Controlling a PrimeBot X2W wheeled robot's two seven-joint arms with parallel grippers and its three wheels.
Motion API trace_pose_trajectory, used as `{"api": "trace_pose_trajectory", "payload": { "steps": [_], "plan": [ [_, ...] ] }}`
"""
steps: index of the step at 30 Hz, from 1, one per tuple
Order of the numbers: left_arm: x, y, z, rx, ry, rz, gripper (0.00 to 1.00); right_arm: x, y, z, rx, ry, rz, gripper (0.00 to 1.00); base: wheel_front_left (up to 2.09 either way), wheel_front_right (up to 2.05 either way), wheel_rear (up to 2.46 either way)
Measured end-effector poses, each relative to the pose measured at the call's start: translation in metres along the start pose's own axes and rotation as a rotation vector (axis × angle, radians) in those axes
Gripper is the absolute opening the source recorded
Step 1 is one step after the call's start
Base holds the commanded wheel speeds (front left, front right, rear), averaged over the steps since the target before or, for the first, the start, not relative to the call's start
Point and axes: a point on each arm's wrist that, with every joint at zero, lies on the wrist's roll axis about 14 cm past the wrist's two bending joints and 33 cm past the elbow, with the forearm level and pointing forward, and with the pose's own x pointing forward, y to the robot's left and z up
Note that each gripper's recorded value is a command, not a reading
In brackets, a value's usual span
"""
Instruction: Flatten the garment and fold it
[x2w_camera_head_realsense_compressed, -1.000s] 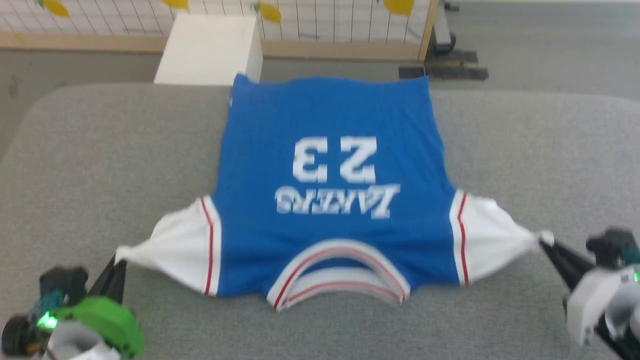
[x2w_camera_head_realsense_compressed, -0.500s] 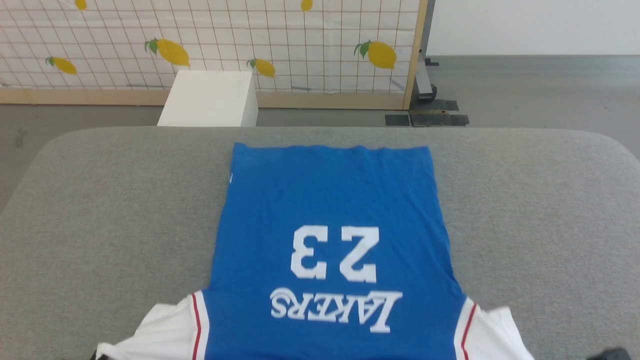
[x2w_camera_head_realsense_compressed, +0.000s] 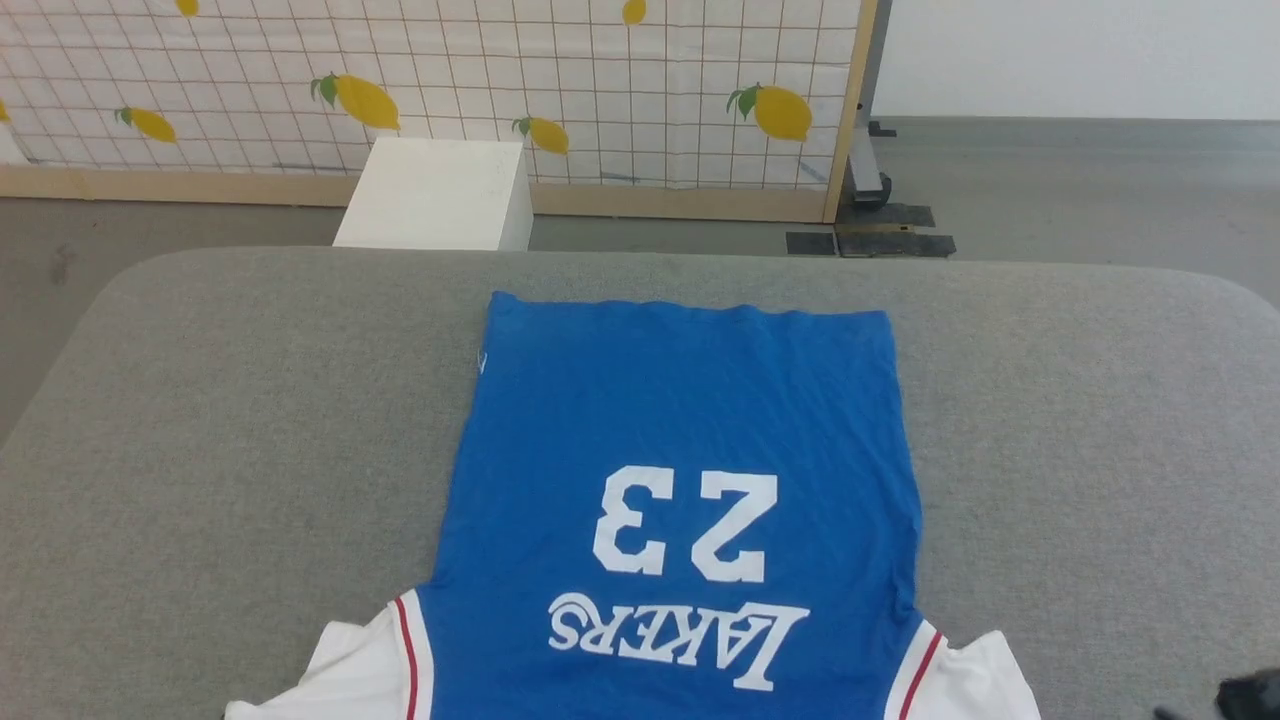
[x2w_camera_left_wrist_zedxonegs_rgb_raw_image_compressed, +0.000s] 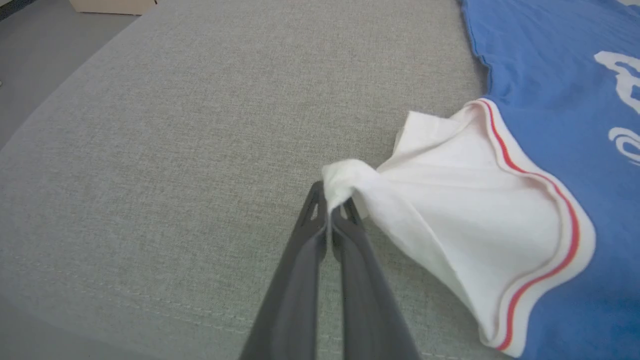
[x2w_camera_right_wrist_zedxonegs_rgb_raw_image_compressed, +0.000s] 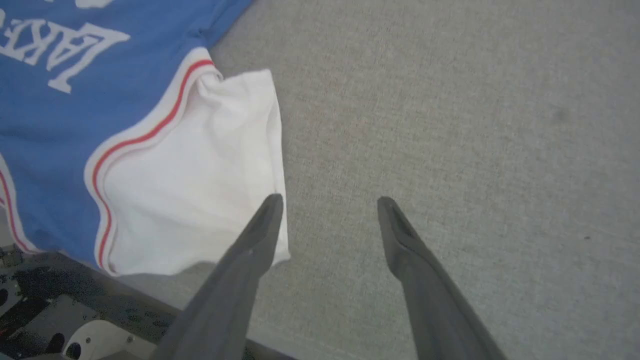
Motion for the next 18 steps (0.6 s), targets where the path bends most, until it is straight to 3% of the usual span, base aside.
{"api": "trace_pose_trajectory", "payload": {
  "steps": [2, 6, 10, 15, 18],
  "plan": [
    [0.001, -0.002, 0.001, 0.005, -0.001, -0.009, 0.00, 0.000, -0.012, 0.025, 0.005, -0.062, -0.028, 1.00, 0.00, 0.00, 0.00],
    [0.008, -0.008, 0.013, 0.008, -0.035, -0.024, 0.00, -0.004, -0.052, 0.108, -0.077, -0.244, -0.119, 1.00, 0.00, 0.00, 0.00],
    [0.016, -0.016, 0.025, 0.006, -0.069, -0.045, 0.00, -0.006, -0.061, 0.190, -0.134, -0.405, -0.141, 1.00, 0.00, 0.00, 0.00],
    [0.026, -0.030, 0.037, 0.008, -0.104, -0.076, 0.00, 0.007, -0.056, 0.271, -0.201, -0.480, -0.124, 1.00, 0.00, 0.00, 0.00],
    [0.033, -0.037, 0.043, -0.003, -0.117, -0.089, 0.00, 0.029, -0.046, 0.297, -0.236, -0.441, -0.092, 1.00, 0.00, 0.00, 0.00]
  ]
}}
